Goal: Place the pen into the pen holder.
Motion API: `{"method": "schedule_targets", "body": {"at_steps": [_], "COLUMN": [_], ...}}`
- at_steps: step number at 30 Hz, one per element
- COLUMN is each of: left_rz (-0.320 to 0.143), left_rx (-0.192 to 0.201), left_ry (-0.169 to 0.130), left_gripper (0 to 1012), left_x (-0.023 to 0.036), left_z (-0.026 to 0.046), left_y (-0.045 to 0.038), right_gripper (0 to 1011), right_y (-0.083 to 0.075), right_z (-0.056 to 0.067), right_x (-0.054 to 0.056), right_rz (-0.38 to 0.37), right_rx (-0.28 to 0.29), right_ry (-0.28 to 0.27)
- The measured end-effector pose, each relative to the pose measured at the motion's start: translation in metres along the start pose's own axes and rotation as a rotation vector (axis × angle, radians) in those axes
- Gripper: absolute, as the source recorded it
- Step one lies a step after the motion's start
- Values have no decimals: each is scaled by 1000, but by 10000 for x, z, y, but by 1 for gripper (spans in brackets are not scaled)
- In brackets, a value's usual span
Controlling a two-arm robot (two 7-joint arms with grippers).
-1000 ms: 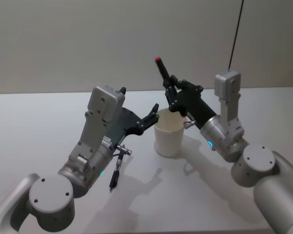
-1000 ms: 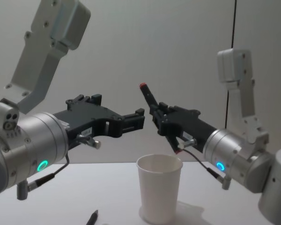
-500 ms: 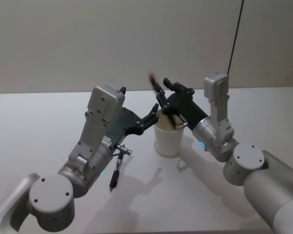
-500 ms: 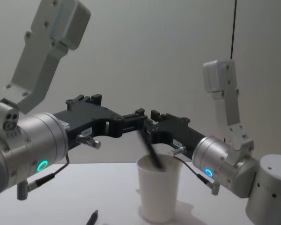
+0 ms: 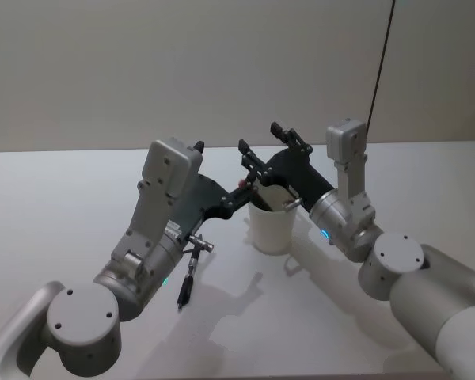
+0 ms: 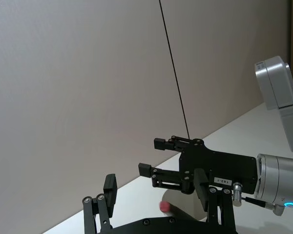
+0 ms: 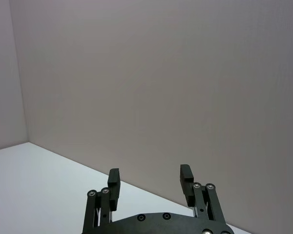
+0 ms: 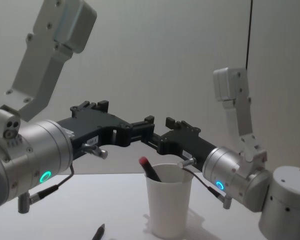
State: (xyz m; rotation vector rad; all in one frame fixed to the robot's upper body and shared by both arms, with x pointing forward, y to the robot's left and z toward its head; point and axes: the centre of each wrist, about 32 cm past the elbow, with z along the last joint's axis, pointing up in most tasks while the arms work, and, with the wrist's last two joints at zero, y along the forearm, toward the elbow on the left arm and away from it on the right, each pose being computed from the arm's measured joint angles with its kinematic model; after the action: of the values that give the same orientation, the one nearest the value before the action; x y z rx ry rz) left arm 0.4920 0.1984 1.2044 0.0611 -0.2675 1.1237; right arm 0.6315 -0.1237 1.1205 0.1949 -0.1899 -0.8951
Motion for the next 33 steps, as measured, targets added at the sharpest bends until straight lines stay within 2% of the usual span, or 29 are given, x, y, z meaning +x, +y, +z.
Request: {"method": "schedule_targets", "body": {"at_steps": [10, 21, 33], "left_rz": [0, 0, 0], "left_rx": [0, 0, 0], "left_ry": [0, 0, 0], "left_gripper": [1004, 1004, 1004], "left_x": [0, 0, 0], "left_z": [0, 0, 0], "left_y": [0, 0, 0], "right_gripper": [1001, 1001, 1001], "right_y": [16, 60, 42], "right_z": [8, 119, 402], "right_x": [6, 17, 16], "right_rz": [-7, -34, -95], "right_rx": [12, 35, 21], "right_ry": [8, 35, 59]}}
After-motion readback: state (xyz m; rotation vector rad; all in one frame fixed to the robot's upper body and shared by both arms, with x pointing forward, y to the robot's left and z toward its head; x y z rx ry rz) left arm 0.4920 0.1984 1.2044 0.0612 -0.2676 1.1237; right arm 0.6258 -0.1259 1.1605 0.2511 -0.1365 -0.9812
